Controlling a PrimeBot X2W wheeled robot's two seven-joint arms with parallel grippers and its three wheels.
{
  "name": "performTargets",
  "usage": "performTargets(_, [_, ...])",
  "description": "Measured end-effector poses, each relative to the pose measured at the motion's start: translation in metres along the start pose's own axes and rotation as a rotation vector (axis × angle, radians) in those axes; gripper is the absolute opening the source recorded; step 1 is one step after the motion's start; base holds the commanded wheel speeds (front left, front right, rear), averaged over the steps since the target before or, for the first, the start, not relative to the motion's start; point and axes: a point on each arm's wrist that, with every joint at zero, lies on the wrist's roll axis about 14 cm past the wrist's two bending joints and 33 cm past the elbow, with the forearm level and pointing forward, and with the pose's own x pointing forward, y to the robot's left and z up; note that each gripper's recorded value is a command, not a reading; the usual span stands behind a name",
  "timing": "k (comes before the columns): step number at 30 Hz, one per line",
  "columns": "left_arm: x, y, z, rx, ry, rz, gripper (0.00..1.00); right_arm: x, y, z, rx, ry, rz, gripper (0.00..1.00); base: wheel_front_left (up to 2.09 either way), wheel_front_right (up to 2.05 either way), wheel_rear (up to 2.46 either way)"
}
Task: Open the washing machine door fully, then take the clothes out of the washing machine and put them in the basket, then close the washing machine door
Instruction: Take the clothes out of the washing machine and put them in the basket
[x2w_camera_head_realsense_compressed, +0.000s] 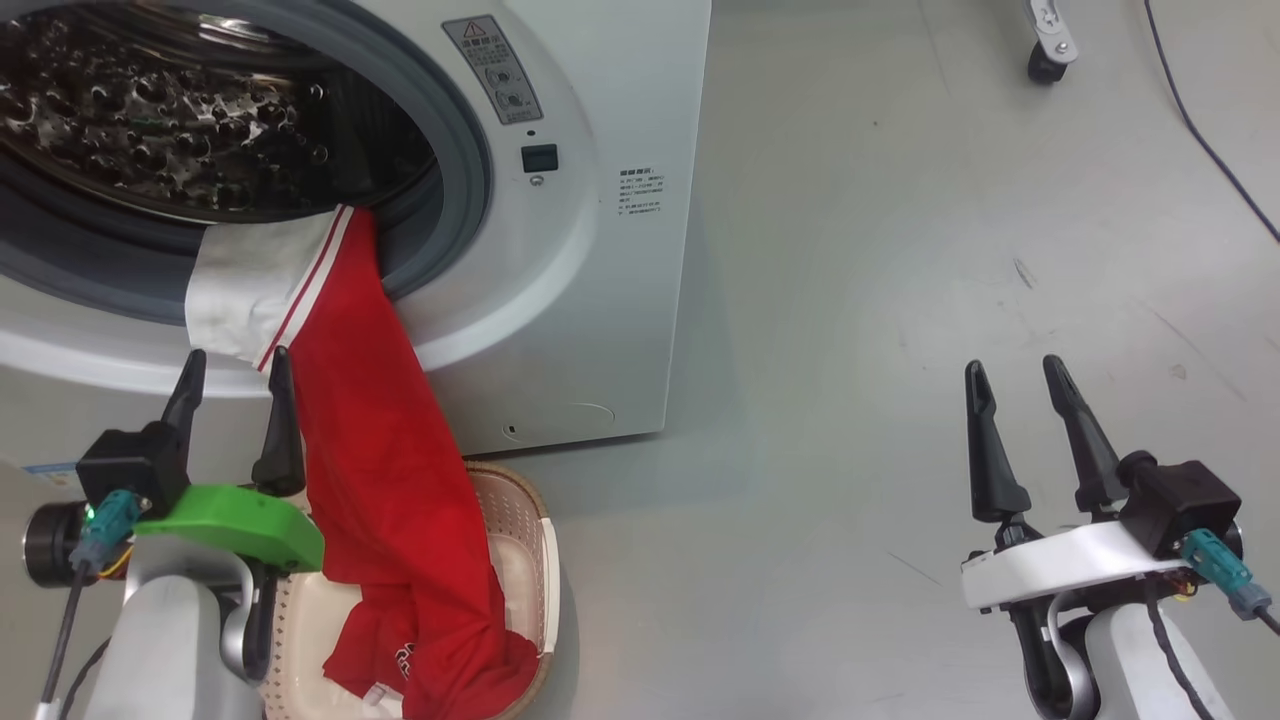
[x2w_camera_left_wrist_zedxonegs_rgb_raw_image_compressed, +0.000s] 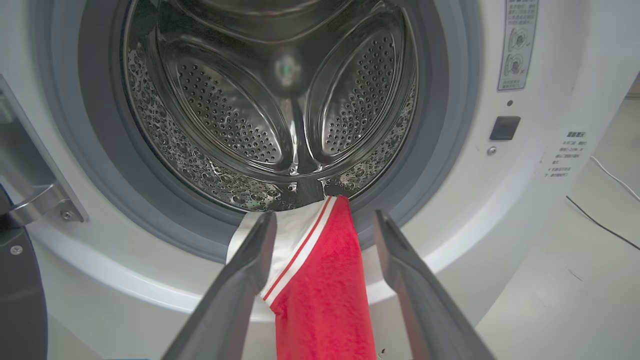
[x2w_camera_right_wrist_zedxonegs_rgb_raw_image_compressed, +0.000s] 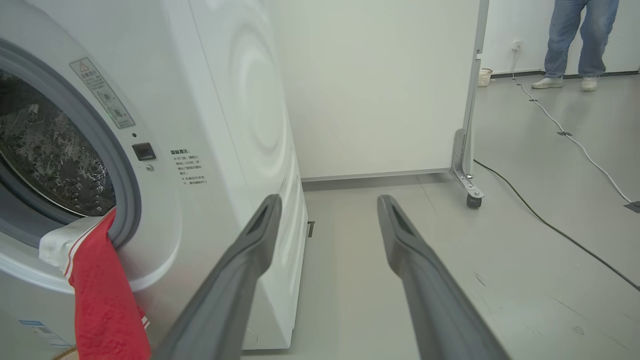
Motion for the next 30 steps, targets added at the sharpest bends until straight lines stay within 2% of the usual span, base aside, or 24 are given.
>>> performTargets(30, [0.003, -0.017, -0.007, 0.006, -0.007, -0.038, 1.00, -0.008, -0.010, -0.003, -0.002, 0.012, -0.038, 1.00, 0.00, 0.00, 0.00])
